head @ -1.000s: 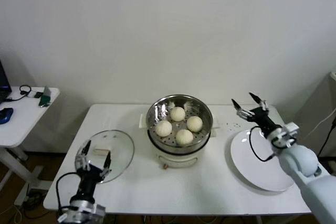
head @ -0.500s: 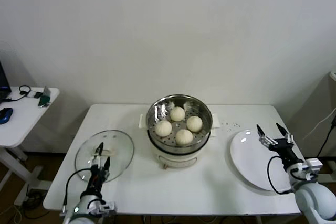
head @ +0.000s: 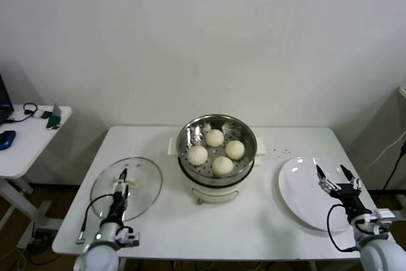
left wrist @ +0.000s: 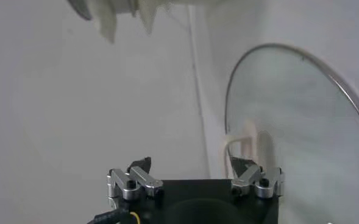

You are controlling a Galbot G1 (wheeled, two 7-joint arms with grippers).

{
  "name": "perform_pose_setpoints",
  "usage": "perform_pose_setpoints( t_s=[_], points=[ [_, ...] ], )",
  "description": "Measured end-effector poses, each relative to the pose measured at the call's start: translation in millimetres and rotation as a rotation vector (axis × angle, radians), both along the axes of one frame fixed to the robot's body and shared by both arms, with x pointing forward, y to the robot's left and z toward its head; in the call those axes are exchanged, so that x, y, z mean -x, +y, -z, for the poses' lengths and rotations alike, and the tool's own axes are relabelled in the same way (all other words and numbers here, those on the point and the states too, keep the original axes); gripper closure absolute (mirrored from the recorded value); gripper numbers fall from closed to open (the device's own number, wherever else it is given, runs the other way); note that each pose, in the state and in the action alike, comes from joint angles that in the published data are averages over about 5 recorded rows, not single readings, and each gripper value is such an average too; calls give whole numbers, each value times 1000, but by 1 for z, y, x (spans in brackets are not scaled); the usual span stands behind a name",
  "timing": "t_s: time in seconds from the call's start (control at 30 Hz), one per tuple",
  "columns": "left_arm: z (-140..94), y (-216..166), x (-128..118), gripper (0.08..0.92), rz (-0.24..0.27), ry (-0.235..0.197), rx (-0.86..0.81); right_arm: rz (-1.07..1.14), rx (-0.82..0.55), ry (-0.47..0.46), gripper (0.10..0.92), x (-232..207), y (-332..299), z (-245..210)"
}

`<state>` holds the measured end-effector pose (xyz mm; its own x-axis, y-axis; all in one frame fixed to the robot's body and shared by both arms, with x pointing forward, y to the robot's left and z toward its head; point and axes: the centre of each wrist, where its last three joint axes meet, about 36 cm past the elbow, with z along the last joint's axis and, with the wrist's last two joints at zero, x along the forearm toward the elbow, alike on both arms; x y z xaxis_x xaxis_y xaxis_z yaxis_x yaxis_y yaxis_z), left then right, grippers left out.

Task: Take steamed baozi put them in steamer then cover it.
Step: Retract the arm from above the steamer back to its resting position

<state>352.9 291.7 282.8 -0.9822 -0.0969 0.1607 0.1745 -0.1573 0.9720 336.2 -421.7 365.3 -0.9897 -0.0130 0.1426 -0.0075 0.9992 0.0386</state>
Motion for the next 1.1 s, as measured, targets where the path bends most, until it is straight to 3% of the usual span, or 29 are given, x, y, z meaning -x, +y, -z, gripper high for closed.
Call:
perform_pose_setpoints(
  t_s=[0.4,0.77,0.87,1.1],
  points=[
    [9,15,-34,177,-13,-12,-38,21,4,19,200,11,-3,8],
    [15,18,-50,181,-20,-14,-8,19,8,29,200,15,0,15],
    [15,19,-52,224,-18,-17,4,17,9,32,200,17,1,17],
    [19,19,-53,419,-15,-6,22,12,10,38,200,19,4,22]
  ],
)
